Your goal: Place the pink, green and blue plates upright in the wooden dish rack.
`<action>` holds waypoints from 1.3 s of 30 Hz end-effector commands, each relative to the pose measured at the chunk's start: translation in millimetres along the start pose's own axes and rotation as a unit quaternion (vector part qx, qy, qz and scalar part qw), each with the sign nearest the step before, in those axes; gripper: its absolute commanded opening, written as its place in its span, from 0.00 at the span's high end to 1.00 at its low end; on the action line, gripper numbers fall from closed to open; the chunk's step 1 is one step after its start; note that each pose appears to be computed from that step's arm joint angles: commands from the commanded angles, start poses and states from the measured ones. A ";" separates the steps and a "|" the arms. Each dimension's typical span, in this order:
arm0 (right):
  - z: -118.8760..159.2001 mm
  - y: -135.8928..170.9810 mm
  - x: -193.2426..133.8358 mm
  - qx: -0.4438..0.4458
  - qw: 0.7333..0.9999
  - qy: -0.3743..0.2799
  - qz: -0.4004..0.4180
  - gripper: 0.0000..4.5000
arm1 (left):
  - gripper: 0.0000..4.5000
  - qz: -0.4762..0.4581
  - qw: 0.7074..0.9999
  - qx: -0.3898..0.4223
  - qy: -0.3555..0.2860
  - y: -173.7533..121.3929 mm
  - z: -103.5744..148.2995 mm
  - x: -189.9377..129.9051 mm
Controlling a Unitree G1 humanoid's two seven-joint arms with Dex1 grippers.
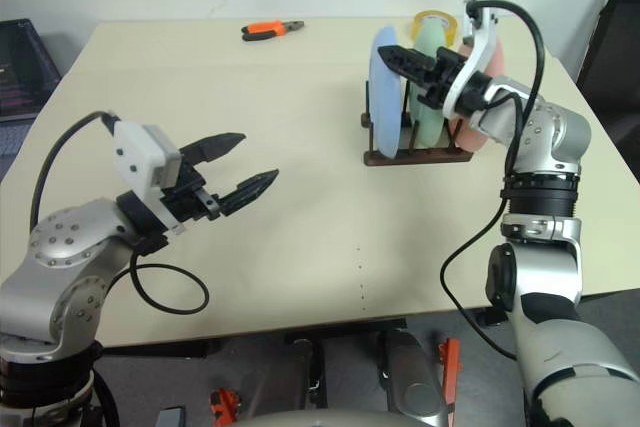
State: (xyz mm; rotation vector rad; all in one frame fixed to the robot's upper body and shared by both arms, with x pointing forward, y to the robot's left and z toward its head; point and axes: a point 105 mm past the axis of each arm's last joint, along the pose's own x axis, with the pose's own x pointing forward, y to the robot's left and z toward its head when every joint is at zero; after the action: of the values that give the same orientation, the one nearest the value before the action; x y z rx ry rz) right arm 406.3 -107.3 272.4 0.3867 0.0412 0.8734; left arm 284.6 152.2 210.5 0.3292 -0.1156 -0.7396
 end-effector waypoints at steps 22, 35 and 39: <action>57.8 57.3 -66.1 -0.249 0.965 0.042 0.070 0.30 | 0.19 -0.015 0.999 0.026 -0.024 14.5 25.2 -11.2; 41.9 -33.4 -197.1 -0.271 0.948 0.161 -0.035 0.30 | 0.19 -0.011 0.999 0.026 0.033 82.4 48.0 -77.6; 43.1 -32.9 -199.4 -0.277 0.949 0.148 -0.029 0.30 | 0.19 -0.014 0.998 0.023 0.055 90.2 47.9 -94.0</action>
State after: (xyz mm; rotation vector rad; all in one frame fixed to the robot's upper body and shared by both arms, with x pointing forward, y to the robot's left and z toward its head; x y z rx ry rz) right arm 316.0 -290.1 255.7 -0.2214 0.1584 0.8345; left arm 269.9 261.6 271.9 0.3832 0.0138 -0.7489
